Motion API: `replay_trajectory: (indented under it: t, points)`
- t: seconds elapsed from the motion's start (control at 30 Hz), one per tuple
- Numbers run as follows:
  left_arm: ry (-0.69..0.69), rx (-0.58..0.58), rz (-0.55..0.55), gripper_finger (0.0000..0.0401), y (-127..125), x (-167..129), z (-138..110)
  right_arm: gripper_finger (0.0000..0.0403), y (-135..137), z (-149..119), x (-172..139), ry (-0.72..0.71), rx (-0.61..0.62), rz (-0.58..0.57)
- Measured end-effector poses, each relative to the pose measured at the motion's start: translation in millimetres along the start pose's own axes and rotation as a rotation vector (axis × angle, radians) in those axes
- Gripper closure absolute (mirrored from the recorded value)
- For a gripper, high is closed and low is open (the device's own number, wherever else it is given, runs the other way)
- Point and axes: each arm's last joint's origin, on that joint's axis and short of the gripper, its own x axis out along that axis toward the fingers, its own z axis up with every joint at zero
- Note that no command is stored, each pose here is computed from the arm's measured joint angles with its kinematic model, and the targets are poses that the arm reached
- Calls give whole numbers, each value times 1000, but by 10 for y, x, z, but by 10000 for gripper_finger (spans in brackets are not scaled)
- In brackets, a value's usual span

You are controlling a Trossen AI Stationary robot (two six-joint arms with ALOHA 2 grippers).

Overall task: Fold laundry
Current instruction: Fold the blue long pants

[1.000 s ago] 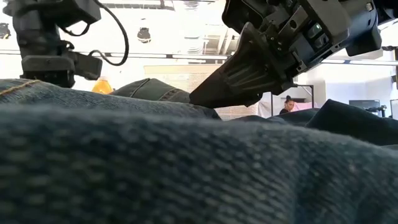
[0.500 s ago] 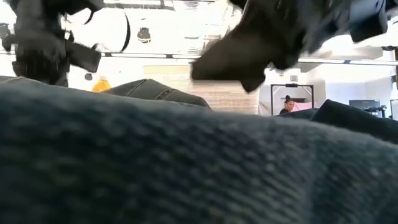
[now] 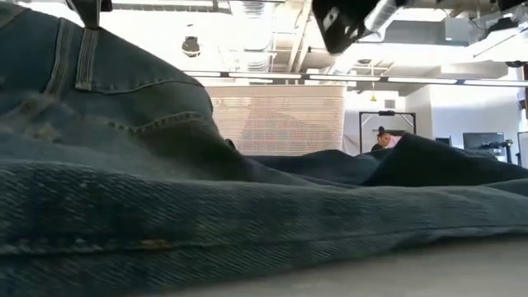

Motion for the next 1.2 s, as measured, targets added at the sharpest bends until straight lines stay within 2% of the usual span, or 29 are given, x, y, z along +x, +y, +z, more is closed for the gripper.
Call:
replay_trajectory:
  t: [0.23,0.4,0.6,0.77,0.83,0.9,0.97,1.03,1.17,1.2]
  points:
    - [70,-10,91,401,22,308,-88,276,-129,-166,142,31,66,-42]
    - [147,-35,198,397,115,636,-203,276,-251,-433,266,122,137,-90]
    - [252,-9,233,346,186,844,-328,276,-296,-778,335,280,244,-121]
    - [222,2,241,284,222,824,-266,276,-241,-837,299,360,293,-98]
    - [170,-2,240,260,236,843,-206,276,-203,-809,275,368,289,-84]
    - [97,-3,195,241,233,925,-120,276,-174,-773,258,362,283,-71]
    - [34,1,129,230,236,1059,-51,276,-144,-731,240,352,280,-59]
    - [19,-13,107,226,304,1198,-29,276,-117,-695,226,341,280,-49]
    - [34,-98,226,227,555,1285,-24,276,-11,-708,196,354,268,-26]
    - [18,-111,225,227,591,1258,-16,276,32,-725,183,368,270,-20]
